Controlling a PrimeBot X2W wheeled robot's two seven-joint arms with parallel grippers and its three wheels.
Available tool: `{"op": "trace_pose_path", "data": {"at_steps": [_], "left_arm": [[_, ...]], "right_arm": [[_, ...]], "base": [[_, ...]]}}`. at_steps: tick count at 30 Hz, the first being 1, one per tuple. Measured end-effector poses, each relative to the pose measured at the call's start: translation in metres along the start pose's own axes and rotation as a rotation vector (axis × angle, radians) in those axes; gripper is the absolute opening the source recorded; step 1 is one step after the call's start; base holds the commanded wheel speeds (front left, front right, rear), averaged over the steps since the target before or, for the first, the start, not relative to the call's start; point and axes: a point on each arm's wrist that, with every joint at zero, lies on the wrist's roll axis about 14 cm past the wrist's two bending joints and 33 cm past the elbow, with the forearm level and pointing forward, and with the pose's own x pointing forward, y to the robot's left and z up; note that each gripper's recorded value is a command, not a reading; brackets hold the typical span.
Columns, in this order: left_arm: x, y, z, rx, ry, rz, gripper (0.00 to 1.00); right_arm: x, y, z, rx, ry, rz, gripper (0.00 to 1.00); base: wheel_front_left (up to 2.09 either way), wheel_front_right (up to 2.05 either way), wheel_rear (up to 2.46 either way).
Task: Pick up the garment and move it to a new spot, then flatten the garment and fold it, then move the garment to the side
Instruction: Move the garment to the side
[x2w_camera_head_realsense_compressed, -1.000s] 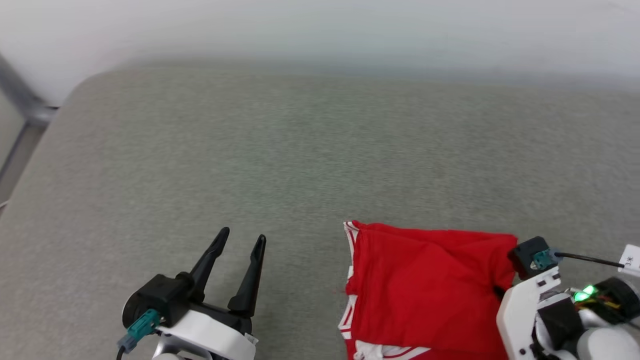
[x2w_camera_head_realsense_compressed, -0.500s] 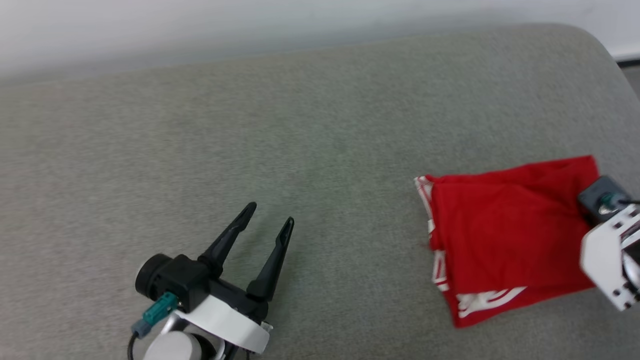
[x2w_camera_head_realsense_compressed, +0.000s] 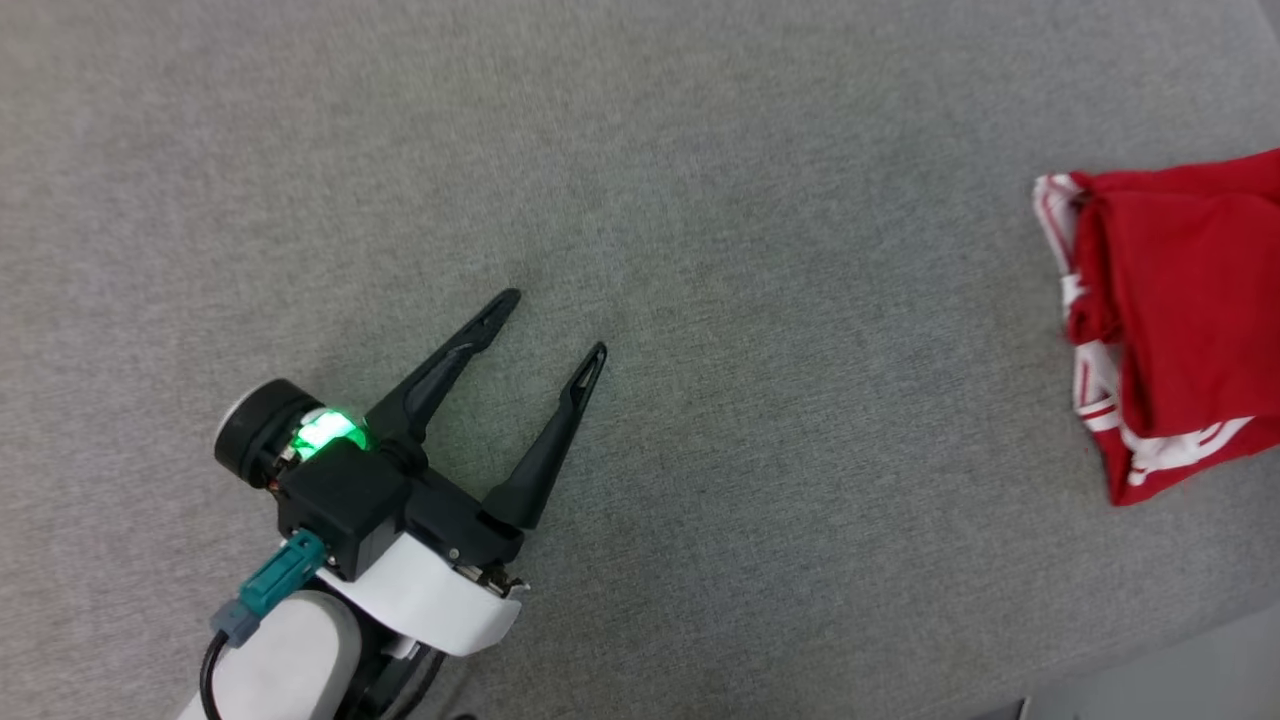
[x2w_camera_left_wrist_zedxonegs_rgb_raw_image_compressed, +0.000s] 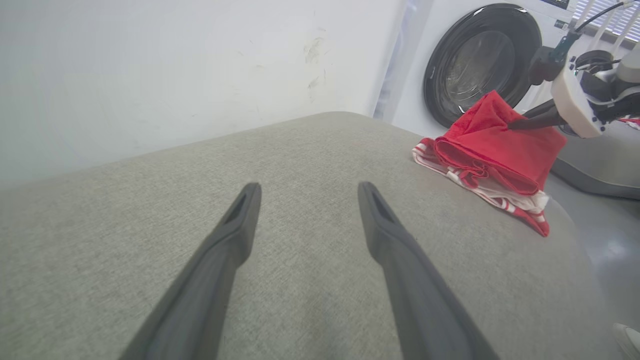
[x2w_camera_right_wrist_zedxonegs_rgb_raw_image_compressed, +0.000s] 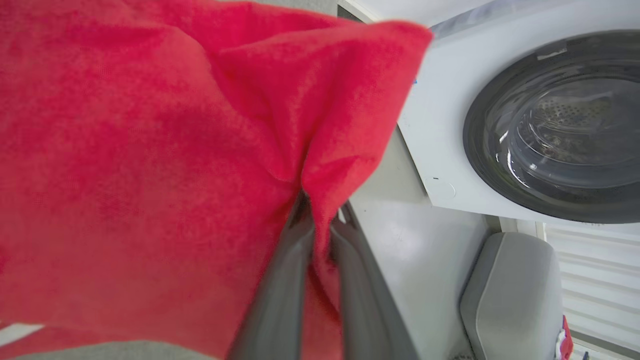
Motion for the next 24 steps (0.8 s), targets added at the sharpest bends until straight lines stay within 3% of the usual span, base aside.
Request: {"op": "trace_pose_path", "data": {"at_steps": [9, 17, 18, 19, 20, 21, 22, 23, 24], "left_arm": [[0.003, 0.024, -0.003, 0.021, 0.016, 0.010, 1.00], [-0.007, 0.036, -0.004, 0.007, 0.032, 0.055, 1.00], [-0.008, 0.037, -0.004, 0.010, 0.032, 0.059, 1.00], [-0.009, 0.038, -0.003, 0.011, 0.031, 0.066, 1.00], [-0.010, 0.039, -0.003, 0.010, 0.026, 0.071, 1.00], [-0.010, 0.039, -0.002, 0.009, 0.027, 0.074, 1.00], [-0.011, 0.039, -0.001, 0.009, 0.025, 0.077, 1.00], [-0.012, 0.039, 0.000, 0.006, 0.021, 0.082, 1.00], [-0.013, 0.038, 0.001, 0.005, 0.017, 0.086, 1.00]], "right_arm": [[0.036, -0.039, -0.020, 0.062, 0.106, -0.133, 0.00], [0.053, -0.025, -0.028, 0.120, 0.134, -0.127, 0.00], [0.054, -0.025, -0.027, 0.124, 0.134, -0.127, 0.31], [0.055, -0.025, -0.027, 0.126, 0.133, -0.129, 0.36], [0.055, -0.026, -0.028, 0.127, 0.136, -0.132, 0.34], [0.055, -0.027, -0.029, 0.124, 0.140, -0.136, 0.45], [0.054, -0.030, -0.029, 0.125, 0.138, -0.143, 0.89], [0.053, -0.032, -0.029, 0.133, 0.132, -0.150, 1.00], [0.051, -0.037, -0.029, 0.148, 0.132, -0.162, 1.00]], "base": [[0.00, 0.00, 0.00], [0.00, 0.00, 0.00], [0.00, 0.00, 0.00], [0.00, 0.00, 0.00], [0.00, 0.00, 0.00], [0.00, 0.00, 0.00], [0.00, 0.00, 0.00], [0.00, 0.00, 0.00], [0.00, 0.00, 0.00]]}}
